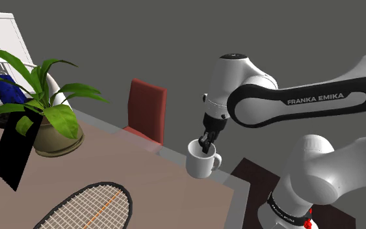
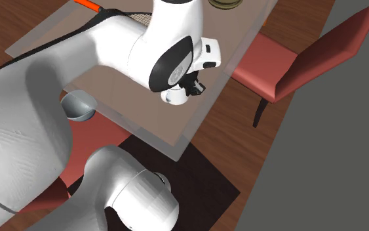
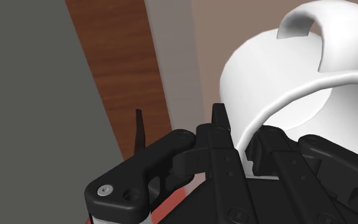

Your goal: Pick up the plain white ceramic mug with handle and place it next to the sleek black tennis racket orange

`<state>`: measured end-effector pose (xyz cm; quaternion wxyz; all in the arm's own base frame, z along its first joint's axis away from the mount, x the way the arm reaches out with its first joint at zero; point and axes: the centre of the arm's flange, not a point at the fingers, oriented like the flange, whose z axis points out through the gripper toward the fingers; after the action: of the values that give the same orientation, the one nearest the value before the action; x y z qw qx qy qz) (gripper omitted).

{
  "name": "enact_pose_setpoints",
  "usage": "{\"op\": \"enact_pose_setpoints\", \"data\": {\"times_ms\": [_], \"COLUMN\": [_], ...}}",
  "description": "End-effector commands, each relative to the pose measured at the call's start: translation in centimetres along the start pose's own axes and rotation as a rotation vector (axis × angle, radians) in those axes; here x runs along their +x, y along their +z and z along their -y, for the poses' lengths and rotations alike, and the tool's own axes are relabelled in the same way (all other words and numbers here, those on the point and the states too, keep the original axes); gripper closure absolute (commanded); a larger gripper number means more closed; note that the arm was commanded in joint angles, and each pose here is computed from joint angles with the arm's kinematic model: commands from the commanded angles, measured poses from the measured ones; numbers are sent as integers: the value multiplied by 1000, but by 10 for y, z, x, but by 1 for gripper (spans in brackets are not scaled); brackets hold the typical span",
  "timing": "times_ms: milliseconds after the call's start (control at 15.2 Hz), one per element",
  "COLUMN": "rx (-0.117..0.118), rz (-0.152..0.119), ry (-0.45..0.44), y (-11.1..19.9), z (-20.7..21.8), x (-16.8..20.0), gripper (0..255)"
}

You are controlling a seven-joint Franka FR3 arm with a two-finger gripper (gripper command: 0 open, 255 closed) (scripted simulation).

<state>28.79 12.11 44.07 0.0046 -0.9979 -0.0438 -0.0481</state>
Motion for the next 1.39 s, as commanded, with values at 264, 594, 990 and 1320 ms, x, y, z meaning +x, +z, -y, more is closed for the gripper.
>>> {"op": "enact_pose_setpoints", "data": {"times_ms": [264, 594, 990, 1320], "rx": [0, 0, 0, 0], "rz": [0, 0, 0, 0], "ry": [0, 0, 0, 0], "y": [-32, -58, -79, -81], "z": [1, 1, 25, 86], "x": [3, 6, -3, -28], "gripper": [255, 255, 255, 255]}}
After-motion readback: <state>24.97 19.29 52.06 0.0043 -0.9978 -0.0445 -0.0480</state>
